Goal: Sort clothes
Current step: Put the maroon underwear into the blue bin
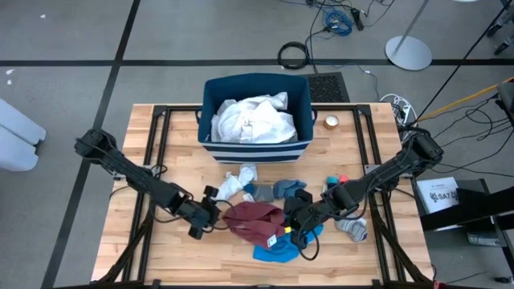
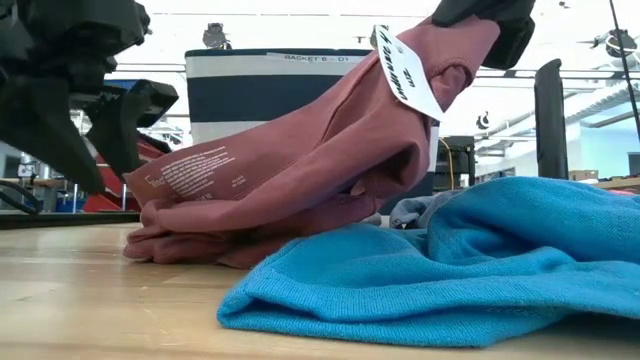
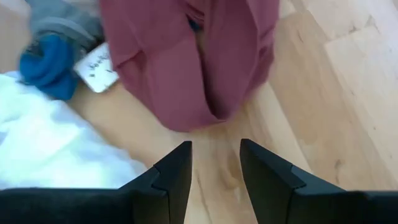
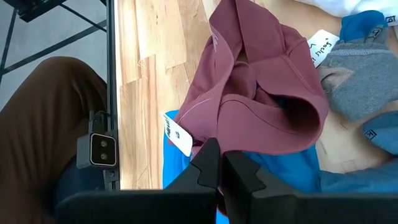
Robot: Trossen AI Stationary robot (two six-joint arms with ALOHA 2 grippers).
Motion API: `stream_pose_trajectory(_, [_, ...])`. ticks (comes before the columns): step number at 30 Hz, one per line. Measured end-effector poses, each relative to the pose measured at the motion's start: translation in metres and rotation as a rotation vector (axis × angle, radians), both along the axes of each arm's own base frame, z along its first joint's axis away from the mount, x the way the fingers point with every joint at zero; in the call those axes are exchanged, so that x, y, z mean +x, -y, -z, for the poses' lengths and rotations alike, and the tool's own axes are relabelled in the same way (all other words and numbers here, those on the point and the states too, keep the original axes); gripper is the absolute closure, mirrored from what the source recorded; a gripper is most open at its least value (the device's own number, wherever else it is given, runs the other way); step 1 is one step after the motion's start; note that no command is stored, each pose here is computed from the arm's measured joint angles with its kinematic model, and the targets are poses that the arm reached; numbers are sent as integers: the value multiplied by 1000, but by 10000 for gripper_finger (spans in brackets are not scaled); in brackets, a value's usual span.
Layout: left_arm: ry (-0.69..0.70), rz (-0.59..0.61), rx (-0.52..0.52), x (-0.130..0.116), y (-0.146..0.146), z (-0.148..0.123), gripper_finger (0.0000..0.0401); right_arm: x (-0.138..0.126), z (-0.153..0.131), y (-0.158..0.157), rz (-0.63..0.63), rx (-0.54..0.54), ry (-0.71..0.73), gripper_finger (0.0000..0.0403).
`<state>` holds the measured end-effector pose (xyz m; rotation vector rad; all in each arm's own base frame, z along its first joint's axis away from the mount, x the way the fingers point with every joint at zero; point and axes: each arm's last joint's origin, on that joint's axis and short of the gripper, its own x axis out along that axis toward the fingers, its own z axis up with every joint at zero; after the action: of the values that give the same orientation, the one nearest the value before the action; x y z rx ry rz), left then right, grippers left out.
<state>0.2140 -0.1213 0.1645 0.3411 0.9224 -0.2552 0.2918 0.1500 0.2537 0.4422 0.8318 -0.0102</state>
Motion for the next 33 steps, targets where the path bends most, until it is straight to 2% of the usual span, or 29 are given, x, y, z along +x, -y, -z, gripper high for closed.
stream_pose_trajectory(3, [-16,1,9,3,2,7,256,0,0,0,-3,-2,2,403])
stream_pose_trajectory(9, [9,-55,94,8,2,17,256,1,0,0,-5,-2,8,403])
stream_pose_trajectory(16, [84,-54,35,14,6,12,256,1,0,0,-5,-2,7,403])
stream_pose_trajectory(33, [100,-29,-19,17,9,10,256,0,0,0,-6,-2,7,403])
